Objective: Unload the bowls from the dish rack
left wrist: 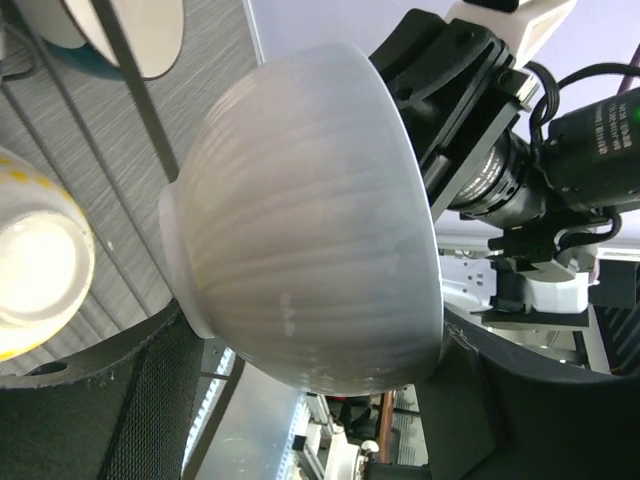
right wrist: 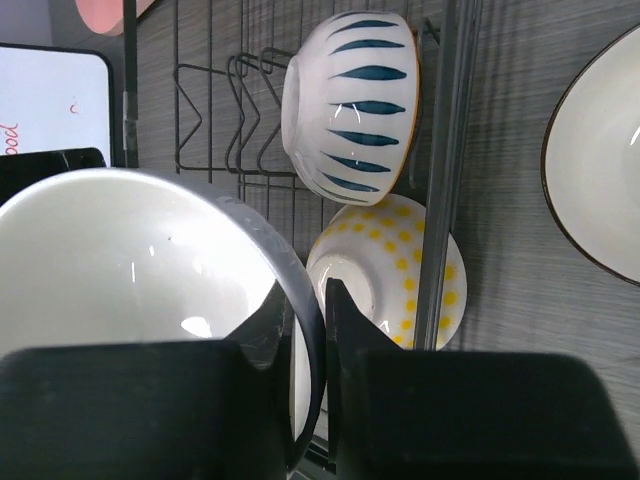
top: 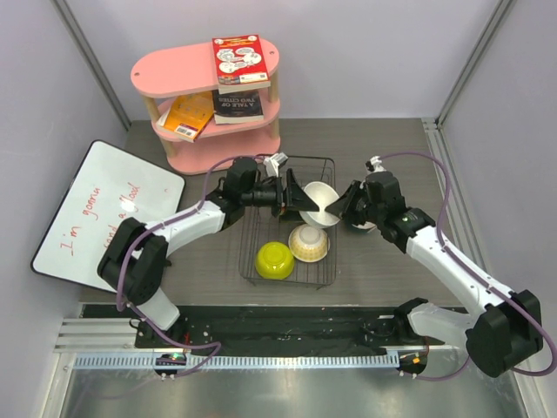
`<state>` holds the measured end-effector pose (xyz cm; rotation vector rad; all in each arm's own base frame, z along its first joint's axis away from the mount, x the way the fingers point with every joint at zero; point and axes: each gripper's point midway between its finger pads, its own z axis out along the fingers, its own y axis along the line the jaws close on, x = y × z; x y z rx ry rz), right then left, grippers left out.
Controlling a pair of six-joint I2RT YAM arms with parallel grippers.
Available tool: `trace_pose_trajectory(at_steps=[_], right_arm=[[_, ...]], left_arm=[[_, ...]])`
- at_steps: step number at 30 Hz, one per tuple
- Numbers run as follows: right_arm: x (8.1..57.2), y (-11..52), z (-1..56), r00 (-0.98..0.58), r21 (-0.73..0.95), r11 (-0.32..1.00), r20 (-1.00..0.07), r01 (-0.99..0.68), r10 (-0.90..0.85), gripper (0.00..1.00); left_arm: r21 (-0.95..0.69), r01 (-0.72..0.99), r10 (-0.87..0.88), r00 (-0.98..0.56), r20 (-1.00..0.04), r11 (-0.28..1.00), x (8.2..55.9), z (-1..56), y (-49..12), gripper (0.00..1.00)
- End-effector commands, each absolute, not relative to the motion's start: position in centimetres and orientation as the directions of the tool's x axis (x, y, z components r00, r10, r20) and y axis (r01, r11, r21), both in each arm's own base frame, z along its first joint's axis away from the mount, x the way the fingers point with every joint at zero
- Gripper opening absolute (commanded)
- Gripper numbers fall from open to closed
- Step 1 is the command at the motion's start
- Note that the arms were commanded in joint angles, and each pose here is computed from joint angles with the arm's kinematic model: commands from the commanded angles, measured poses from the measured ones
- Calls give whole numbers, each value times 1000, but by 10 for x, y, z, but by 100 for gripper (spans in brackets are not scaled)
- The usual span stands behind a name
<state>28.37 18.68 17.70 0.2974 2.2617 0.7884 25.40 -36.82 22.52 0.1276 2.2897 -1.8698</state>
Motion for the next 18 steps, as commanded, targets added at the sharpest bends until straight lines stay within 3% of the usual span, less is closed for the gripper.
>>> trace_pose_trajectory(at_steps=[1, 3, 7, 18], right_arm=[[286, 192, 179, -720, 595, 803, -578, -48, 385, 3], [286, 189, 180, -714, 586, 810, -583, -38, 388, 1], [287, 179, 189, -687, 555, 832, -614, -24, 390, 1], [296, 138, 230, -596, 377, 926, -738, 25, 317, 1]], left_arm=[[-957, 265, -36, -962, -271, 119, 248, 254, -365, 0], [-957, 255, -21, -965, -260, 139, 246, 248, -363, 12], [-935, 291, -40, -951, -305, 203, 247, 243, -357, 61], [-875, 259, -90, -943, -321, 409, 261, 225, -304, 81]])
